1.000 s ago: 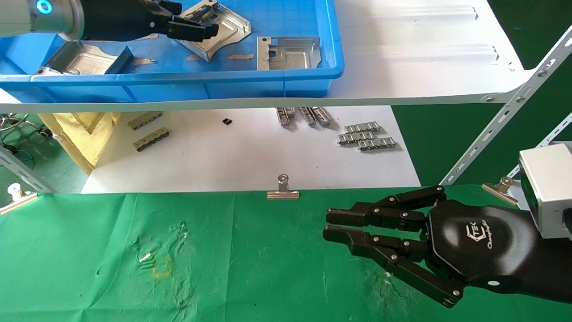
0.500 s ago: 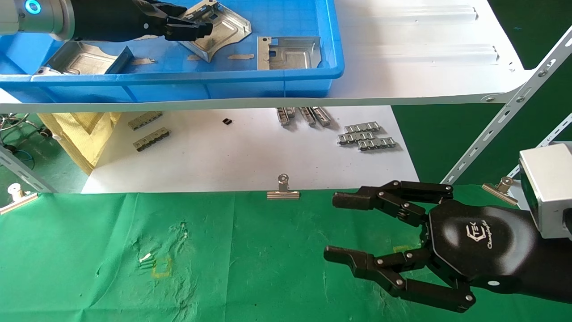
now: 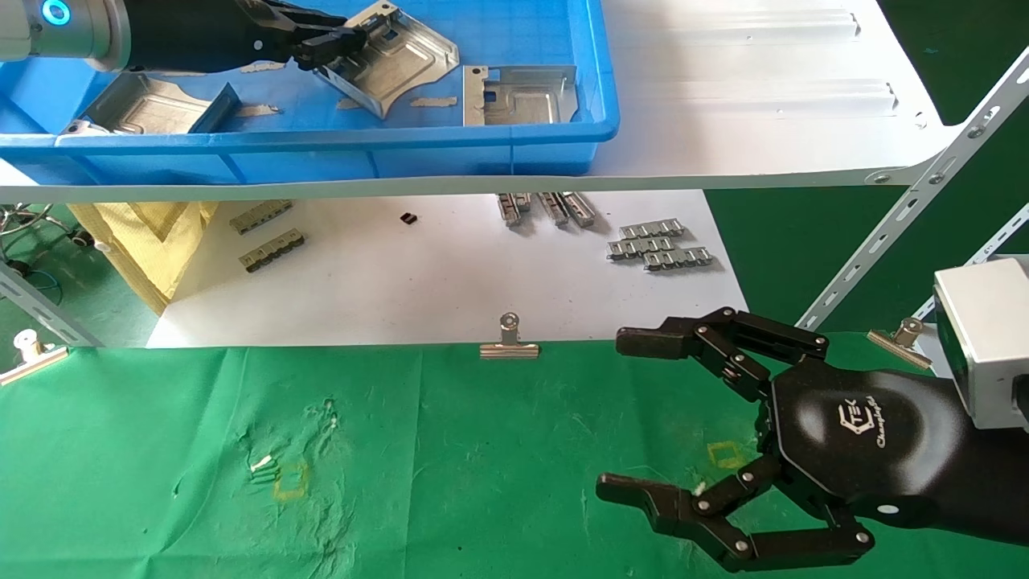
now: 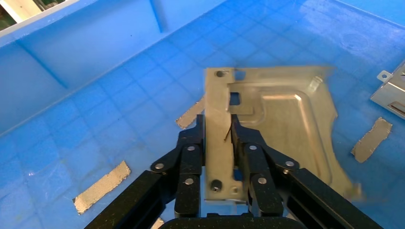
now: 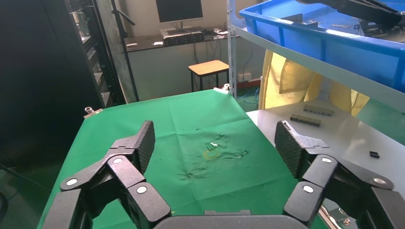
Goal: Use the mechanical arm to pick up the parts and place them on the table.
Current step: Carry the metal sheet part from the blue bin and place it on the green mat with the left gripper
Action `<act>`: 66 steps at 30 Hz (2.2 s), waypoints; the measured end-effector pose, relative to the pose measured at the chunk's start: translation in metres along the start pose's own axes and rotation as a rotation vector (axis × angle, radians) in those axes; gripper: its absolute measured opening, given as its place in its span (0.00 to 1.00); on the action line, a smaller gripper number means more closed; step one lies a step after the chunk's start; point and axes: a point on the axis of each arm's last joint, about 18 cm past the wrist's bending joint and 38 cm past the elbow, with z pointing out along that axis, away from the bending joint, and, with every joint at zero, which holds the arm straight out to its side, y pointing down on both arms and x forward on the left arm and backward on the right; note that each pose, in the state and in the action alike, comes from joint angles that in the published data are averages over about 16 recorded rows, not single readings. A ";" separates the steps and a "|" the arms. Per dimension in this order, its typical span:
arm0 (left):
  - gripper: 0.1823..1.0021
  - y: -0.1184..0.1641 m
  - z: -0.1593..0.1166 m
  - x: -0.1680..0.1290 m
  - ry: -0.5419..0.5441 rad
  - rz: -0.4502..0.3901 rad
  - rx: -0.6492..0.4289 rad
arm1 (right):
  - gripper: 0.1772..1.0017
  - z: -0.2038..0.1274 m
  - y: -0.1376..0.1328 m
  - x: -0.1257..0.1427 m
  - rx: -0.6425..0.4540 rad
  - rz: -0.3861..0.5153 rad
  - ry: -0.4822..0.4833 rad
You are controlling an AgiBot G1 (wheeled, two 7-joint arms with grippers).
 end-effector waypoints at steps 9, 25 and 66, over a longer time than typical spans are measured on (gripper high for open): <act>0.13 -0.014 -0.025 0.007 0.114 0.071 0.116 | 0.95 0.000 0.000 0.000 0.000 0.000 0.000; 0.11 0.015 -0.114 0.029 0.357 0.336 0.381 | 1.00 0.000 0.000 0.000 0.000 0.000 0.000; 0.11 0.254 -0.133 0.074 0.644 0.808 -0.094 | 1.00 0.000 0.000 0.000 0.000 0.000 0.000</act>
